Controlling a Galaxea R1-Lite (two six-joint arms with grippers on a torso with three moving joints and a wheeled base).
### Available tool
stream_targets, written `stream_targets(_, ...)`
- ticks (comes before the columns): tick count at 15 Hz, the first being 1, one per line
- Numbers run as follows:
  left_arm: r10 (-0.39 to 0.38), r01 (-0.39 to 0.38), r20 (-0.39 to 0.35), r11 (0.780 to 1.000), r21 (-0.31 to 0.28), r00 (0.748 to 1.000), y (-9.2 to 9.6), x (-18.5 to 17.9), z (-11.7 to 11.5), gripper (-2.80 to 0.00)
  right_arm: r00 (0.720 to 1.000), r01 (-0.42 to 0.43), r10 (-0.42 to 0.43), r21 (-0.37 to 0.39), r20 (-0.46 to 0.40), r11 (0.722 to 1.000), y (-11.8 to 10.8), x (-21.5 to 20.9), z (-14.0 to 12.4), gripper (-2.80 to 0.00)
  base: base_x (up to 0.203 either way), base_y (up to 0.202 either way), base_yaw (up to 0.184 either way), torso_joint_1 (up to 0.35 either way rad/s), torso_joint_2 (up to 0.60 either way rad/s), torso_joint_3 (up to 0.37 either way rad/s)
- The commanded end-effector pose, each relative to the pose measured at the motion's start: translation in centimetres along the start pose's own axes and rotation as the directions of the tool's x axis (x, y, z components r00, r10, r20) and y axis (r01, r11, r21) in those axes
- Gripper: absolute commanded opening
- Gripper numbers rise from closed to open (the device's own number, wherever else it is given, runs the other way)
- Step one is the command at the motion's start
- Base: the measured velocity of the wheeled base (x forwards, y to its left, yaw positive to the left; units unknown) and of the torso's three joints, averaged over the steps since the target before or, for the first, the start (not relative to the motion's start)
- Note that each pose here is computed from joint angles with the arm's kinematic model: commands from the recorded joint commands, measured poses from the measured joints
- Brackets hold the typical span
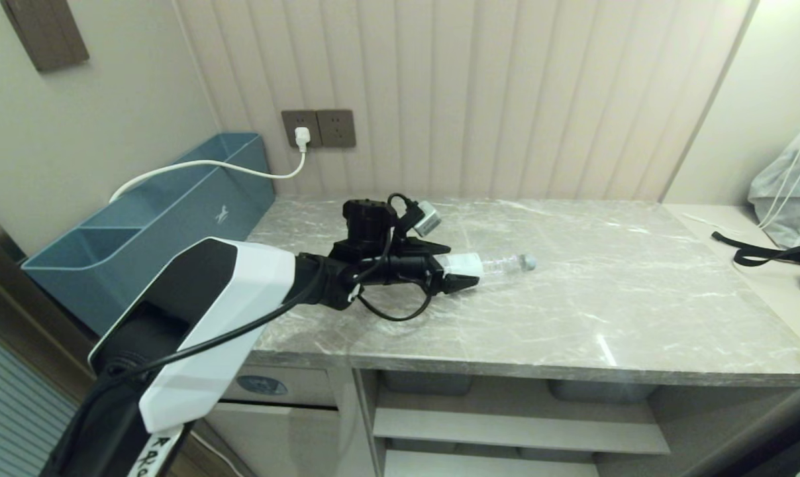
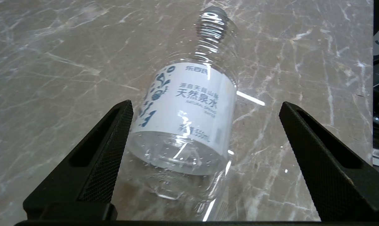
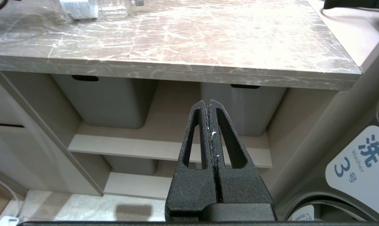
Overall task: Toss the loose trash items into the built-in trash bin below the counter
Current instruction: Pick up the garbage
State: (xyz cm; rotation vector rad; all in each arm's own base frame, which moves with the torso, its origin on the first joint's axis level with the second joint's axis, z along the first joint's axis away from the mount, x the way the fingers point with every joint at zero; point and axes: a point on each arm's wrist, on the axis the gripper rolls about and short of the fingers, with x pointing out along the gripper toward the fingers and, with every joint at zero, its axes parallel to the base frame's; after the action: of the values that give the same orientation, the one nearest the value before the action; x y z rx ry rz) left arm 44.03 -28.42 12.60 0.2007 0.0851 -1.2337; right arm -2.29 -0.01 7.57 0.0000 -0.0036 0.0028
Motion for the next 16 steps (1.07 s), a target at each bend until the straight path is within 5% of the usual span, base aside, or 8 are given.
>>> stream_targets(1,-0.009,0.009,-0.005,1.000,-0.001,1.000,-0.1,0.3,-0.5,0.00,1.000,0.000,0.000,0.000,0.001,1.000,0.0,0.0,0.0,-2.80,0.000,0.000,0.000,0.000,0.00,0.000)
stream_targets(16,0.034,-0.033,-0.031,0.999,0.015,0.999,-0.2,1.6,-2.9,0.00,1.000,0.000,0.000,0.001,0.001,1.000,0.0,0.0,0.0,-2.80,0.000,0.000,0.000,0.000,0.00,0.000)
